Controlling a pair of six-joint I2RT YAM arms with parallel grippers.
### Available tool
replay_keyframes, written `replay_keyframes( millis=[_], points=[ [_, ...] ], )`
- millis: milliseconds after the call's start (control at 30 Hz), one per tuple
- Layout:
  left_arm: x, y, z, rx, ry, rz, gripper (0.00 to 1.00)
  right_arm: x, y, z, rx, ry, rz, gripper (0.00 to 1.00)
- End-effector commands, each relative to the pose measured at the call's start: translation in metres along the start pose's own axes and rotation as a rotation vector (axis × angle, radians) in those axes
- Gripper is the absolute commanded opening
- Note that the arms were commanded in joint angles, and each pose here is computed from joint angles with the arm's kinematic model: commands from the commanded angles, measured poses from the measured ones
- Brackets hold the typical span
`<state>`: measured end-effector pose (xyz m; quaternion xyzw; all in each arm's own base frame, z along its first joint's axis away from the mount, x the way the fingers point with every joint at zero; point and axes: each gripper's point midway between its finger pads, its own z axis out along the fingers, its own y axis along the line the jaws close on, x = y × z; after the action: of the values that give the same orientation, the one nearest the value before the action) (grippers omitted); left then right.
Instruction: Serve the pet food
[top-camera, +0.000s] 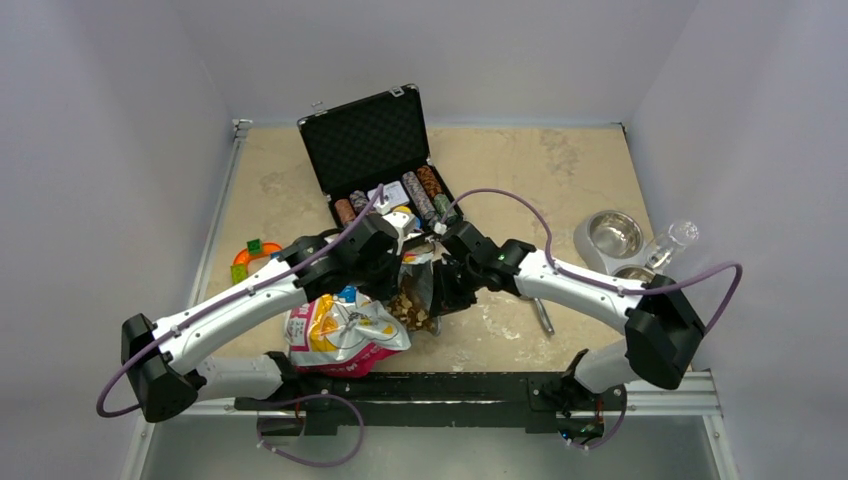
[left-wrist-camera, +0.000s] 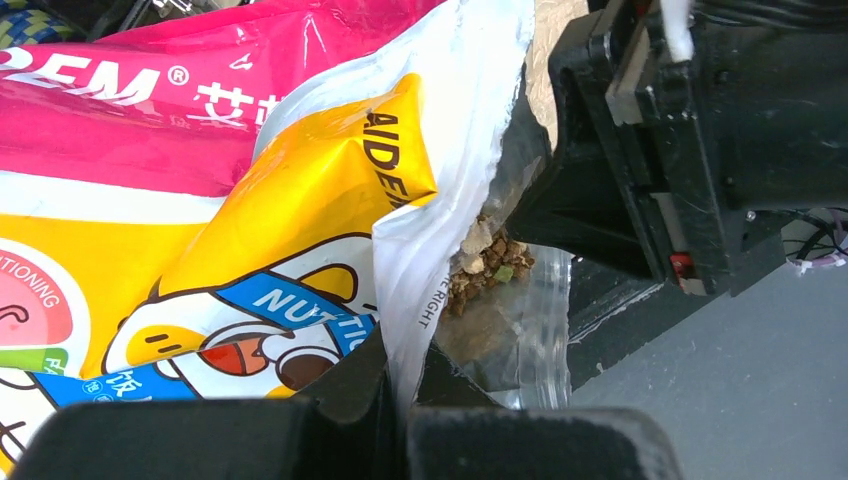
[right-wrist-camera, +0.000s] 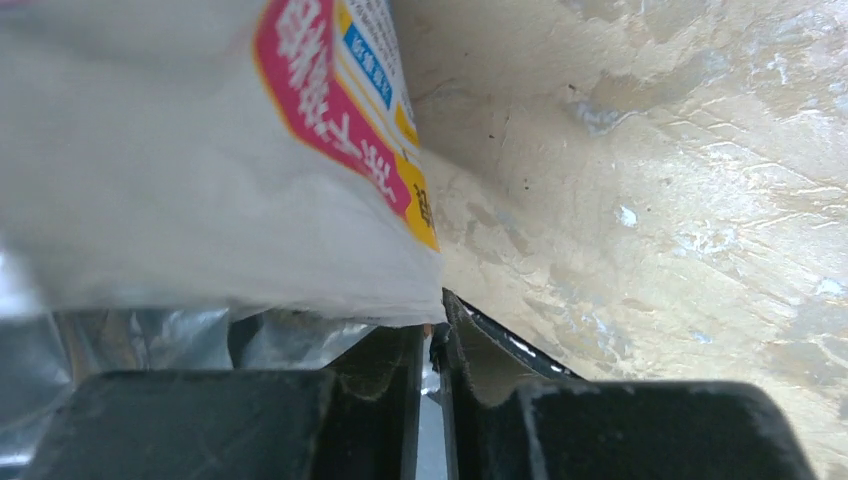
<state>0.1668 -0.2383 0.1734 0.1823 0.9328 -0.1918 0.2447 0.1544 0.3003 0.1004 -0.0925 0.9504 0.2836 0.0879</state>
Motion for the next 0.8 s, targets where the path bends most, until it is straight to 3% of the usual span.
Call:
replay_keyframes(
  millis=[0,267,400,500,600,767],
  points=[
    [-0.002,-0.011,-0.003,0.048,-0.004,0.016,0.0,-0.005,0.004,-0.013,0.0,-0.046,-0.049,0.17],
    [-0.012,-0.01,-0.005,0.04,-0.034,0.069,0.0,0.002,-0.011,-0.047,0.05,-0.111,-0.018,0.48],
    [-0.014,-0.01,-0.005,0.037,-0.026,0.086,0.0,-0.01,-0.024,-0.101,0.024,-0.318,0.051,0.64],
    [-0.016,-0.013,-0.008,0.048,-0.029,0.092,0.0,-0.017,-0.082,-0.124,0.17,-0.435,0.229,0.79],
    [-0.018,-0.017,-0.011,0.075,-0.037,0.101,0.0,-0.012,-0.158,-0.124,0.353,-0.407,0.53,0.79],
    [-0.018,-0.022,-0.011,0.104,-0.038,0.107,0.0,-0.006,-0.204,-0.106,0.491,-0.291,0.637,0.69]
  ],
)
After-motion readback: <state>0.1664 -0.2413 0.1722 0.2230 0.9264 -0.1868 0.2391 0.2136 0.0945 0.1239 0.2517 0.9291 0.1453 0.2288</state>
